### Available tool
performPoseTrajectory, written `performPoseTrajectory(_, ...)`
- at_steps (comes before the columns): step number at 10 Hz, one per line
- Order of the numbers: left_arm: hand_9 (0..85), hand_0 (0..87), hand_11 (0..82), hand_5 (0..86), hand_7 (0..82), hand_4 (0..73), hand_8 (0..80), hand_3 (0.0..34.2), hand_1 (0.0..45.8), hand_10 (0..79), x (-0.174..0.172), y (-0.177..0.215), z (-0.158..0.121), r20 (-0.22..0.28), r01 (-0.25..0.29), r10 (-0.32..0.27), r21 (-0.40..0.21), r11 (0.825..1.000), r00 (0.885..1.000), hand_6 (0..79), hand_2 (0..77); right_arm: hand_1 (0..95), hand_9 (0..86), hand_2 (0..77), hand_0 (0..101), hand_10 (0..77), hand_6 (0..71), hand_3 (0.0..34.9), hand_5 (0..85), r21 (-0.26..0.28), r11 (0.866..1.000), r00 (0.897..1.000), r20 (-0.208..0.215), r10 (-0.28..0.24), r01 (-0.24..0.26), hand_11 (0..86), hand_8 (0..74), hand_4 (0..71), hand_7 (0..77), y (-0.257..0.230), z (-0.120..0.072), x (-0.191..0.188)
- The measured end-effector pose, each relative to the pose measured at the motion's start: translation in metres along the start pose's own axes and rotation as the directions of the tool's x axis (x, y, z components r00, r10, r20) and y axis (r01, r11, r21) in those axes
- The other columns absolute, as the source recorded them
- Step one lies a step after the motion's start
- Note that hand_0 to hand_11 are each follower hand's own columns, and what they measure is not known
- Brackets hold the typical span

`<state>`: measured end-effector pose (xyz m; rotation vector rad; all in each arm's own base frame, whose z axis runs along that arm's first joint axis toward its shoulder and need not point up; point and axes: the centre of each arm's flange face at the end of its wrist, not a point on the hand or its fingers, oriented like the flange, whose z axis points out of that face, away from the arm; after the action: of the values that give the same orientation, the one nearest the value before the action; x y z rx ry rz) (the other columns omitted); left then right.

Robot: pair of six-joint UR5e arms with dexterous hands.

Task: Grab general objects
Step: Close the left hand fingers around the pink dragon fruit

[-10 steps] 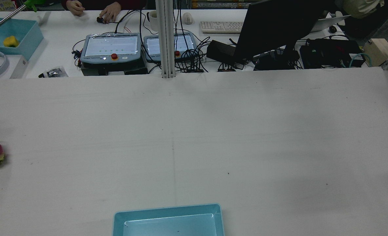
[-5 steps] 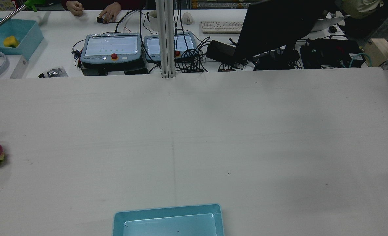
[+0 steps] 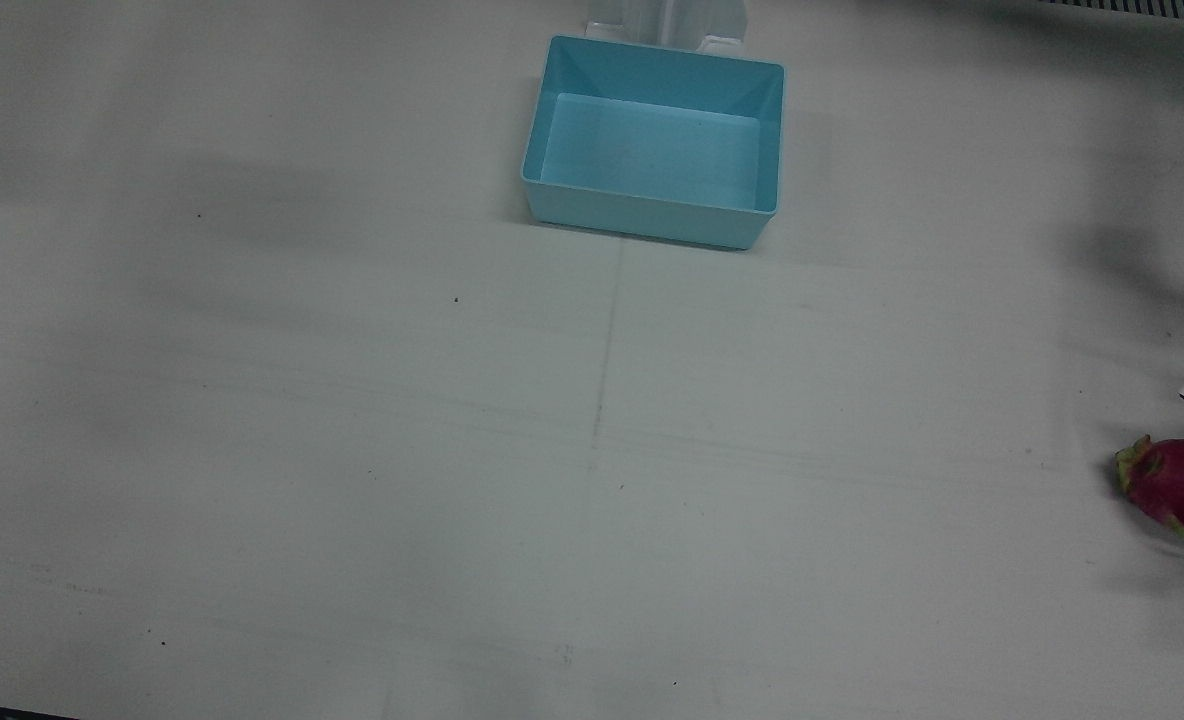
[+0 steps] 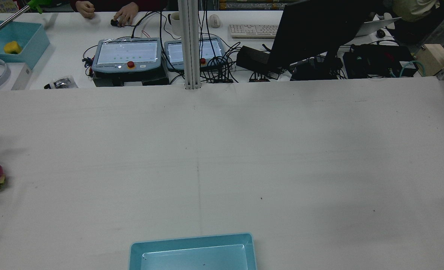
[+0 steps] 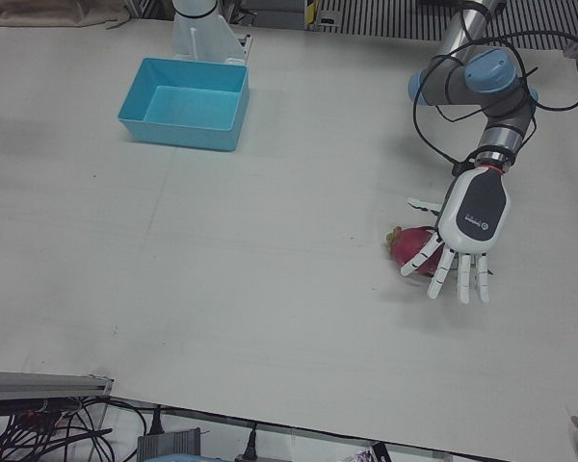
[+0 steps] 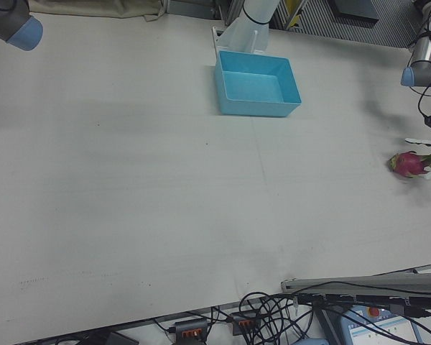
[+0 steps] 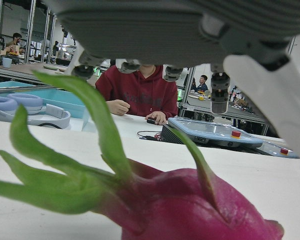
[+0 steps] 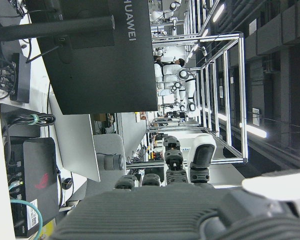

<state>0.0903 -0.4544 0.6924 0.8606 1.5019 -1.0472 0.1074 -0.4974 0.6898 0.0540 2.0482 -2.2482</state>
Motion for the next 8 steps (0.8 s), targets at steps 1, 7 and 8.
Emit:
performPoseTrajectory(1, 0.5, 56.3, 1.1, 19.6, 7.6, 5.5, 1.1, 29.8, 0.0, 13.6, -0.007, 0.008, 0.002, 0.011, -0.001, 0.001, -0.001, 1.0, 1.0, 1.6, 1.1, 6.0, 1.6, 1.6, 0, 0.0, 0.0, 0.0, 74.2, 0.0, 1.0, 1.0, 0.0, 0.0, 0.0, 1.1, 0.0, 0.0, 0.0, 0.0, 0.0, 0.0)
performPoseTrajectory(7, 0.5, 54.3, 1.1, 16.4, 7.6, 5.5, 1.1, 29.7, 0.0, 13.6, -0.034, 0.028, 0.003, 0.021, -0.007, 0.007, -0.001, 1.0, 1.0, 1.6, 1.6, 6.0, 1.1, 1.6, 0, 0.0, 0.0, 0.0, 74.2, 0.0, 1.0, 1.0, 0.0, 0.0, 0.0, 1.1, 0.0, 0.0, 0.0, 0.0, 0.0, 0.0)
performPoseTrajectory(8, 0.5, 54.3, 1.1, 16.4, 7.6, 5.5, 1.1, 29.7, 0.0, 13.6, -0.034, 0.029, 0.004, 0.016, -0.007, 0.007, -0.001, 1.0, 1.0, 1.6, 1.6, 6.0, 1.1, 1.6, 0, 0.0, 0.0, 0.0, 74.2, 0.0, 1.0, 1.0, 0.0, -0.001, 0.001, 1.1, 0.0, 0.0, 0.0, 0.0, 0.0, 0.0)
